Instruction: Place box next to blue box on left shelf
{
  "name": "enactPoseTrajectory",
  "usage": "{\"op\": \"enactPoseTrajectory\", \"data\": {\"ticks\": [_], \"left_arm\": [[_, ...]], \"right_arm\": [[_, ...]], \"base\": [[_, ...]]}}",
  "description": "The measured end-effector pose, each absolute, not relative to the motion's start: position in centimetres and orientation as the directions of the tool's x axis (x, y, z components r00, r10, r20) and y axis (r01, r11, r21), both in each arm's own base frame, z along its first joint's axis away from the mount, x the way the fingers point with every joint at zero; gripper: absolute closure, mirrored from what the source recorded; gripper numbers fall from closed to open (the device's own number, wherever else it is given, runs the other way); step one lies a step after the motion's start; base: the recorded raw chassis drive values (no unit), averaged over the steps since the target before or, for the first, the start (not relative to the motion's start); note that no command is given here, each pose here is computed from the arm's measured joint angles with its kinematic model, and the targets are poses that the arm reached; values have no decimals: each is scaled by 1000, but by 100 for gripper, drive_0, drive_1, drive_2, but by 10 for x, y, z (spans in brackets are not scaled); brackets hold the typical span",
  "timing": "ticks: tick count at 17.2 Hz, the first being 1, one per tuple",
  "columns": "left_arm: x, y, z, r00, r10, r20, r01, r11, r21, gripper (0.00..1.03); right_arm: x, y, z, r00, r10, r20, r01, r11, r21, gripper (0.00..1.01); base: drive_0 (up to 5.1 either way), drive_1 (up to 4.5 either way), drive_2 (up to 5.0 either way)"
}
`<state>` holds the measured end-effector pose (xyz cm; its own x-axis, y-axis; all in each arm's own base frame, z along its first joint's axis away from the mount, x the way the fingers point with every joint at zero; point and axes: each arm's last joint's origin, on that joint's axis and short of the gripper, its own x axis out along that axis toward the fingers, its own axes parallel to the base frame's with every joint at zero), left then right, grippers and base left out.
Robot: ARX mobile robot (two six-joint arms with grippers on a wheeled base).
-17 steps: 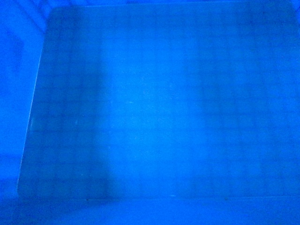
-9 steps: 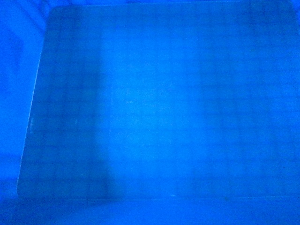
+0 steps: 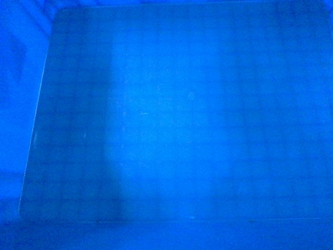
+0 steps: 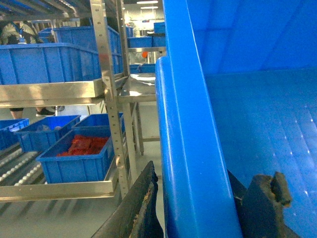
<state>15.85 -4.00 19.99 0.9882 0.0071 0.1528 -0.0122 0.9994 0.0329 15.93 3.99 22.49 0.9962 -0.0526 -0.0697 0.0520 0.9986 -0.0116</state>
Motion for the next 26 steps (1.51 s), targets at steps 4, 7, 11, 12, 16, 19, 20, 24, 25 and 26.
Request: {"op": "enactPoseTrajectory", "data": {"ticks": [4,7,11,12,16,19,20,24,25,26], "left_arm": [[158,-40,200,988,7,155,-12,999,32,72],[158,-40,200,988,7,155,-12,999,33,72],[158,-40,200,988,7,155,-12,999,32,72],[158,-40,200,988,7,155,-12,999,32,72],[158,-40,200,988,8,155,-13,999,32,72],[158,-40,200,988,7,157,-12,999,32,72],[158,-40,200,988,7,157,-12,999,32,72],[159,-40,200,989,7,151,-12,999,31,72],[159,-40,200,988,7,154,-12,999,30,72],[159,-40,200,988,7,151,-12,999,31,72]], "right_arm": [[159,40,225,996,-51,-69,51,999,-11,80],[159,40,225,996,-52,-70,52,999,-12,80],[159,40,225,996,-53,-70,52,999,-12,80],[159,40,225,996,-53,-68,52,999,-11,80],[159,40,225,996,-53,-69,52,999,-12,80],[159,40,225,996,-53,-69,52,999,-11,80],[159,40,225,996,-53,-69,52,999,-12,80],[159,40,225,996,-53,-70,53,999,-13,80],[159,40,225,996,-55,-67,54,998,-12,80],[159,40,225,996,-55,-71,55,998,-13,80]], "base": [[5,434,-424],[-1,427,-430],[-4,425,-432],[-5,424,-434],[-5,424,-434],[0,429,-429],[0,429,-429],[-128,378,-266],[-487,249,249],[-487,249,249]]}}
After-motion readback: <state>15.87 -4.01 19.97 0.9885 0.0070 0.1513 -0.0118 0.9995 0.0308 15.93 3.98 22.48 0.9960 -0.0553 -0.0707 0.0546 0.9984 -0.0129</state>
